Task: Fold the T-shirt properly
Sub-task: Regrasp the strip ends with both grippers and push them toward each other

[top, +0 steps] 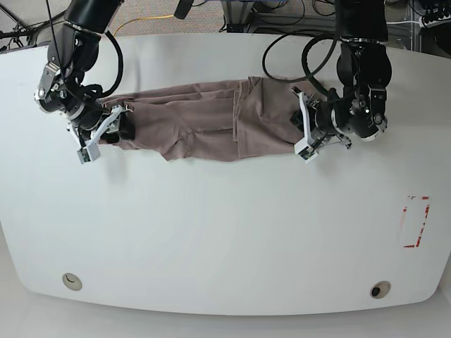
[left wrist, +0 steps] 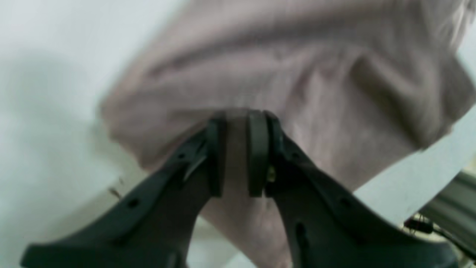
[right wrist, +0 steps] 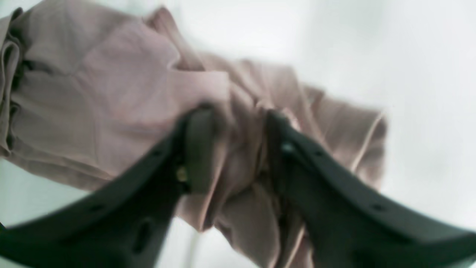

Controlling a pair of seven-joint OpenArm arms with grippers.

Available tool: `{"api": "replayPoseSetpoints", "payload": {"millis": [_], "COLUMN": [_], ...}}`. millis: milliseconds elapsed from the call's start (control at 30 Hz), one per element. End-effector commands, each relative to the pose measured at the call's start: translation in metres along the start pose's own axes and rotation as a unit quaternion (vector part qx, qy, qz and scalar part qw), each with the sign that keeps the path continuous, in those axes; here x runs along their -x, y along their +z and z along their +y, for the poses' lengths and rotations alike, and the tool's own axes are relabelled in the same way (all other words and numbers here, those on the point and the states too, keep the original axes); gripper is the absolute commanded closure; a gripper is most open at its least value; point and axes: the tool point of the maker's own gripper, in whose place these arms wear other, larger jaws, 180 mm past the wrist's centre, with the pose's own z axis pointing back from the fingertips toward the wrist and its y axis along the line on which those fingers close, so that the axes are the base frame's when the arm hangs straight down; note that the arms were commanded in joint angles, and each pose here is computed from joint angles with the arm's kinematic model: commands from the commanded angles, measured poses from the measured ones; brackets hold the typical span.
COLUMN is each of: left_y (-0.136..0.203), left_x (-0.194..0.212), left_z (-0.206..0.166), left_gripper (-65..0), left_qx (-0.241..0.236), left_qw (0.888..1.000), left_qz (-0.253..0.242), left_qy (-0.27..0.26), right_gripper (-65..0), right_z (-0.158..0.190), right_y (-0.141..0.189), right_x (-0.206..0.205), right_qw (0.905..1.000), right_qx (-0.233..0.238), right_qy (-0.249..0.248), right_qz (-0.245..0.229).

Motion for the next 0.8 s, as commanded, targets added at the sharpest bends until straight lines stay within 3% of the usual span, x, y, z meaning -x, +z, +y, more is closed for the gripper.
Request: {"api": "replayPoseSetpoints", "payload": {"millis": [0, 100, 233, 467, 600, 767], "left_y": [0.005, 0.003, 0.001, 0.002, 0.003, 0.003], "left_x": [-0.006, 0.010, 0.020, 0.022, 0.022, 0.021], "left_z": [0.006, 0.004, 0.007, 0.013, 0.014, 0.014], "left_gripper": [-8.7, -8.7, -8.7, -8.7, -8.7, -8.7], "left_qx": [-0.008, -0.011, -0.027, -0.040, -0.041, -0.041], "left_qw": [1.000, 1.000, 1.000, 0.999, 0.999, 0.999], "left_qz": [-0.020, -0.011, 0.008, 0.018, 0.018, 0.018], "left_qy": [-0.004, -0.002, -0.006, -0.011, -0.011, -0.011], "right_gripper": [-38.7, -53.3, -65.0, -65.0, -65.0, -65.0], "right_z": [-0.003, -0.001, -0.019, -0.065, -0.081, -0.085], "right_y": [0.013, 0.024, 0.039, 0.045, 0.046, 0.043], "right_x": [-0.026, -0.043, -0.057, -0.033, -0.019, -0.007], "right_qw": [0.9992, 0.9980, 0.9943, 0.9781, 0.9693, 0.9673], "right_qx": [0.011, 0.008, -0.005, -0.044, -0.059, -0.060], "right_qy": [0.024, 0.012, -0.038, -0.167, -0.210, -0.226], "right_qz": [-0.030, -0.062, -0.100, -0.116, -0.113, -0.098]}}
